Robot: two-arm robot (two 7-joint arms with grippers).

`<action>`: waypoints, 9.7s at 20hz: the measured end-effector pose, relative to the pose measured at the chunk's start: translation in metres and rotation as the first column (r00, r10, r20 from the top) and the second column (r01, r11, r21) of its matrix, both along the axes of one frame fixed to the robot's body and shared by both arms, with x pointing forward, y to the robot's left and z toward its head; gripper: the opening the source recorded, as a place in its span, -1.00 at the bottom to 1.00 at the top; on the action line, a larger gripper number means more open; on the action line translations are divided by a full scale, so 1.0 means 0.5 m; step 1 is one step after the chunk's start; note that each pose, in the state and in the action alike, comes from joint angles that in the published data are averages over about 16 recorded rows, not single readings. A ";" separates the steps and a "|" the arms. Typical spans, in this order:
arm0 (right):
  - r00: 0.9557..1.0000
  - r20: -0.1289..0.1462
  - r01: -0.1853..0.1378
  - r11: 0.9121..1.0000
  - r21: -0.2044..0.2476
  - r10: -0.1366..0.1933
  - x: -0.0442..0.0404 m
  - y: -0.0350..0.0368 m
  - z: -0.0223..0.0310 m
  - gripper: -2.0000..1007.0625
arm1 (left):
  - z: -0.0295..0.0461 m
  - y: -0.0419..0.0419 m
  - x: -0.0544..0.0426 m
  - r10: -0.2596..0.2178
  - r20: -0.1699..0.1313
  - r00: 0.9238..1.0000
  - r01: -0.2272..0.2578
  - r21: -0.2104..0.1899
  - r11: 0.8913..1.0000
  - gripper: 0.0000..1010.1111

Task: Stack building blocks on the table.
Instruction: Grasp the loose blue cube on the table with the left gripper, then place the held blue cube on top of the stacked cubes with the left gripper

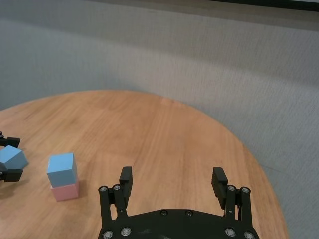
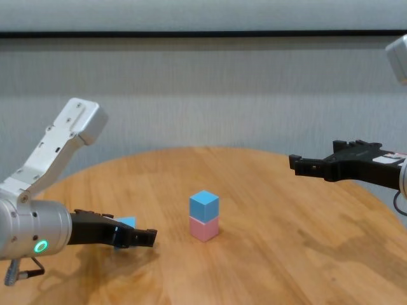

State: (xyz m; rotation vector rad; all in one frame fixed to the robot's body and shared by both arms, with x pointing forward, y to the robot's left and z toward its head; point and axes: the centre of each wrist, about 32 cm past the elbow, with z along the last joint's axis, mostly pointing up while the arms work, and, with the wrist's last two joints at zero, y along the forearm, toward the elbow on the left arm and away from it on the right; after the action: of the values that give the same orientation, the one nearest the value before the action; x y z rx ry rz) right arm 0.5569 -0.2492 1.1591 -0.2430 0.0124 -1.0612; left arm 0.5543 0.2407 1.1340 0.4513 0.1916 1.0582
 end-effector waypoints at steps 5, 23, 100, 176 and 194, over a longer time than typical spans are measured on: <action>1.000 0.000 0.000 1.000 0.000 0.000 0.000 0.000 0.000 0.99 | -0.001 0.000 0.003 -0.002 -0.004 1.000 0.002 -0.001 1.000 0.98; 1.000 0.000 0.000 1.000 0.000 0.000 0.000 0.000 0.000 0.99 | -0.002 -0.001 0.003 -0.010 -0.002 1.000 0.010 -0.003 1.000 0.38; 1.000 0.000 0.000 1.000 0.000 0.000 0.000 0.000 0.000 0.99 | 0.171 -0.044 0.055 -0.475 0.197 0.858 0.473 0.057 0.879 0.10; 1.000 0.000 0.000 1.000 0.000 0.000 0.000 0.000 0.000 0.99 | 0.110 -0.066 0.154 -0.451 0.097 0.887 0.447 0.061 0.893 0.10; 1.000 0.000 0.000 1.000 0.000 0.000 0.000 0.000 0.000 0.99 | 0.114 -0.068 0.150 -0.454 0.092 0.886 0.450 0.061 0.891 0.54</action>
State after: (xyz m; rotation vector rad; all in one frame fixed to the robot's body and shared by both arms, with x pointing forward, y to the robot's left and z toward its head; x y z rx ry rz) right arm 0.5569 -0.2493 1.1591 -0.2431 0.0124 -1.0613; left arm 0.6292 0.2066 1.1908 0.4464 -0.0298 0.6220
